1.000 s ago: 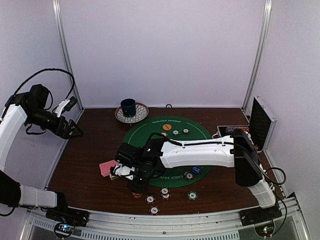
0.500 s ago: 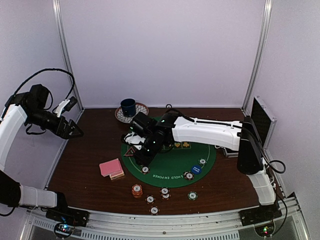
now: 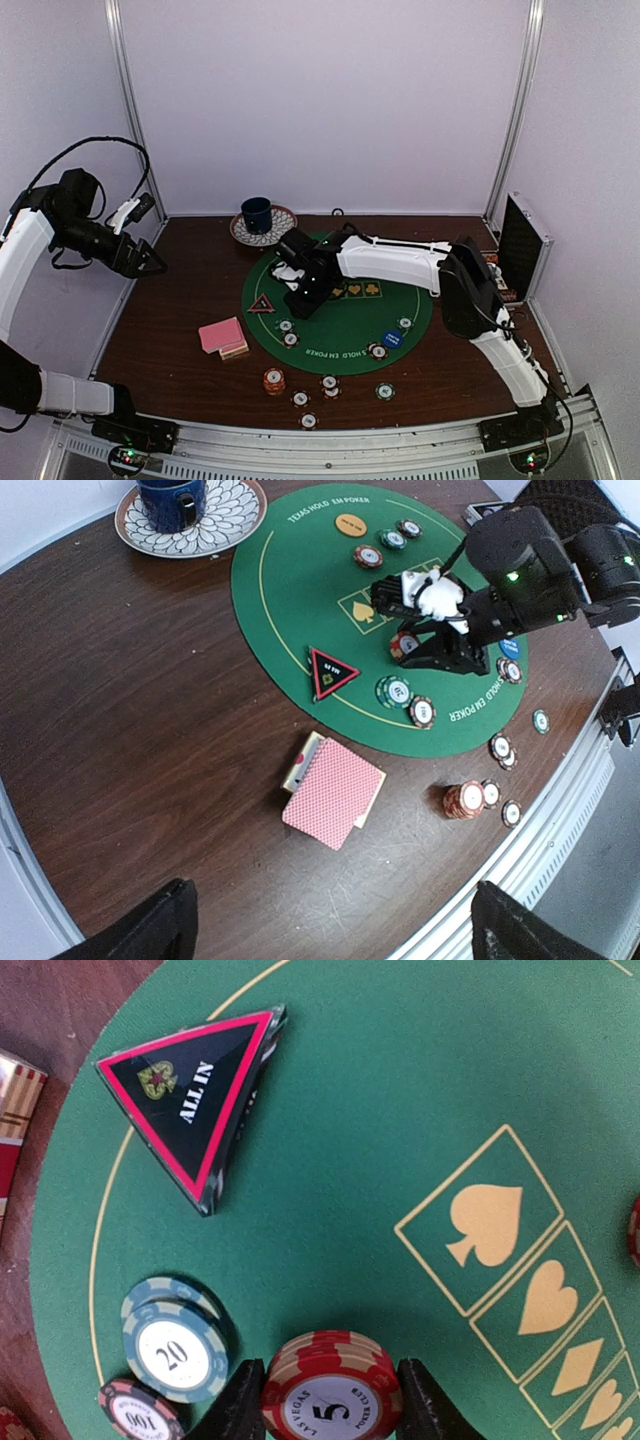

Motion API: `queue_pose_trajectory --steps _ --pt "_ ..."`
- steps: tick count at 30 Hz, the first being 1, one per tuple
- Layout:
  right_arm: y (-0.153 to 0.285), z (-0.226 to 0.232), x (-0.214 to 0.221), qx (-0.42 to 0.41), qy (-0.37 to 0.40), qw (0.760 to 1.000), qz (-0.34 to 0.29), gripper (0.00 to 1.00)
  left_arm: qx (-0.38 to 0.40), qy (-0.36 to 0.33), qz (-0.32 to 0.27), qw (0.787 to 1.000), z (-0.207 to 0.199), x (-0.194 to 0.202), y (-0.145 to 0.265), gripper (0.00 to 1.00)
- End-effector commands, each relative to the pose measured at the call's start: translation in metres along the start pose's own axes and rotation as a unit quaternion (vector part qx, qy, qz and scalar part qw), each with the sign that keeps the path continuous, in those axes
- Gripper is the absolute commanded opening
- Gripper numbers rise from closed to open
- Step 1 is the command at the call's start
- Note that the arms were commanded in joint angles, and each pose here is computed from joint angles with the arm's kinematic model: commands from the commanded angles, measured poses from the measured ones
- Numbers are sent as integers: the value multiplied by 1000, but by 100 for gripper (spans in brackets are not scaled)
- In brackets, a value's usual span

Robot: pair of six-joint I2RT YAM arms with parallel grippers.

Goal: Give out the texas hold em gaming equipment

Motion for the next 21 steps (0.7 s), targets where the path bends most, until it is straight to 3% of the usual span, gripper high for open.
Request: queue_pose_trajectory --steps 1,16,21 --pt "-4 -2 -13 12 -10 1000 -17 7 5 -14 -17 1000 -2 -6 6 98" --pt "-30 -10 -21 11 -31 999 -24 9 5 -17 -13 1000 -2 -4 4 98" --pt "-38 -10 -20 10 -34 999 -18 19 5 -18 -14 1000 -2 -4 4 98"
Point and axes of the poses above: each gripper's point midway between its finger pads, its own y axis back along the fingers, its own z axis along the line the jaws close on, x = y × z, the point moved 9 cm from there along y, back along the fingers, and after that the axes turned 3 degrees about y, right-handed, at the moved point
